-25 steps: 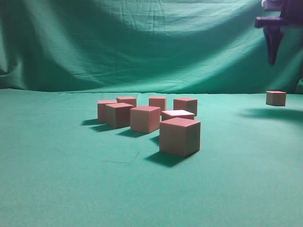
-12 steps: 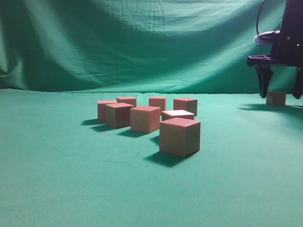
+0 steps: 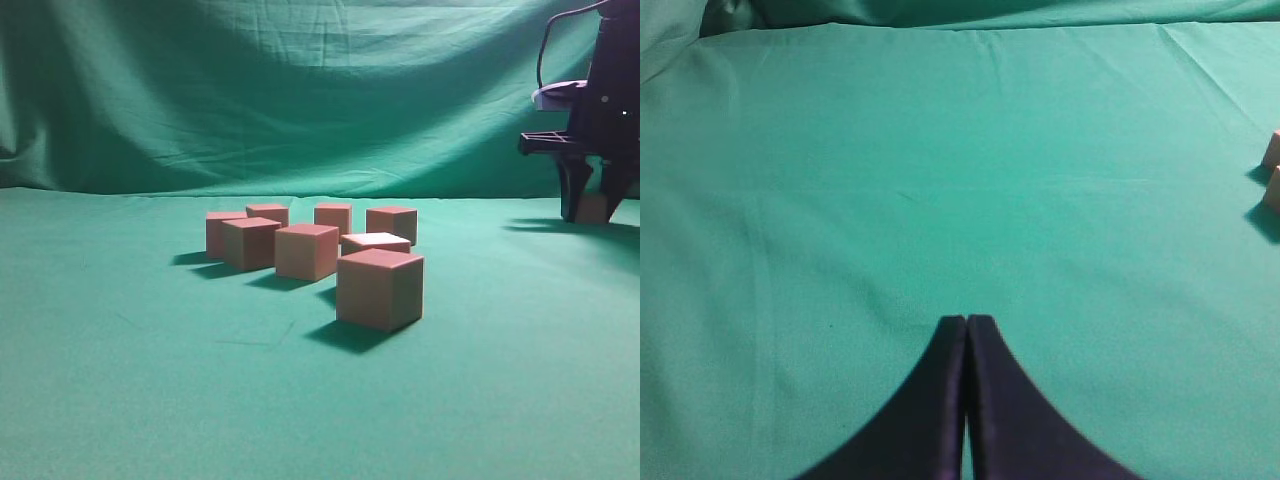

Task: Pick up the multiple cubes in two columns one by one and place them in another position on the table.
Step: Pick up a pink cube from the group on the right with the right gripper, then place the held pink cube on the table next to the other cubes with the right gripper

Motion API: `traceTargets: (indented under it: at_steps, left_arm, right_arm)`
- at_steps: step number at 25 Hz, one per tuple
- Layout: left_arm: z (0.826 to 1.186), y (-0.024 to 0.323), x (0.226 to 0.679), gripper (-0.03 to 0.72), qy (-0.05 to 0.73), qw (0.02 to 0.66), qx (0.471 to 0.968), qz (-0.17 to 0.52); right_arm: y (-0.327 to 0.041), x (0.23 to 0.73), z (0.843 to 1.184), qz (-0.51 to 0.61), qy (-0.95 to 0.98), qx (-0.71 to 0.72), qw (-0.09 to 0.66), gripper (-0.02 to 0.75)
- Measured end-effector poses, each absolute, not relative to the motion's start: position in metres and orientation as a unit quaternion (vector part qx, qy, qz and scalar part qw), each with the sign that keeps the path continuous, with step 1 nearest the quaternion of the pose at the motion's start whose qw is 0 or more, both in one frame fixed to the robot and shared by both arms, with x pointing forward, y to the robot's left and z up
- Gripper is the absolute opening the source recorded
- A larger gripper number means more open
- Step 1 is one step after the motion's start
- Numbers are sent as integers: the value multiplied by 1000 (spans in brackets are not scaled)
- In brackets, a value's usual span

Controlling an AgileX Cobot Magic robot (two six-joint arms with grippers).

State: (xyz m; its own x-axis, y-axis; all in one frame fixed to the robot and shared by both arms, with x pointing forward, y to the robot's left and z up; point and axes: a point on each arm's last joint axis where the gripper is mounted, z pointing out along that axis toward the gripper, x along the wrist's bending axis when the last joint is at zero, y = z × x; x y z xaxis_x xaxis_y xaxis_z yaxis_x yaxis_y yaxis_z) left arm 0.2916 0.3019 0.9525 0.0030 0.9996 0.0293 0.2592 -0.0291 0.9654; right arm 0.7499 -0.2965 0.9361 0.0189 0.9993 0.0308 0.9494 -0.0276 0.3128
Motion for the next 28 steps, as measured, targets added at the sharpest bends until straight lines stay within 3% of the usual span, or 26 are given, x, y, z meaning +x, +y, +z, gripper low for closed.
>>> traceTargets:
  at_steps: [2,7,21,28]
  left_arm:
    - [953,302,292,0,554,423,568,438]
    - [953,302,292,0,554,423,568,438]
    - [953,302,292,0,554,423,568,438]
    - [953,302,292,0,554,423,568,438]
  right_arm:
    - [-296,749,936,121,690,707,100,240]
    - [-296,748,948,122,690,707,100,251]
    - [-290,686,1134,224,682,678,160,251]
    - [-278,637,1181,256,686,660,171,251]
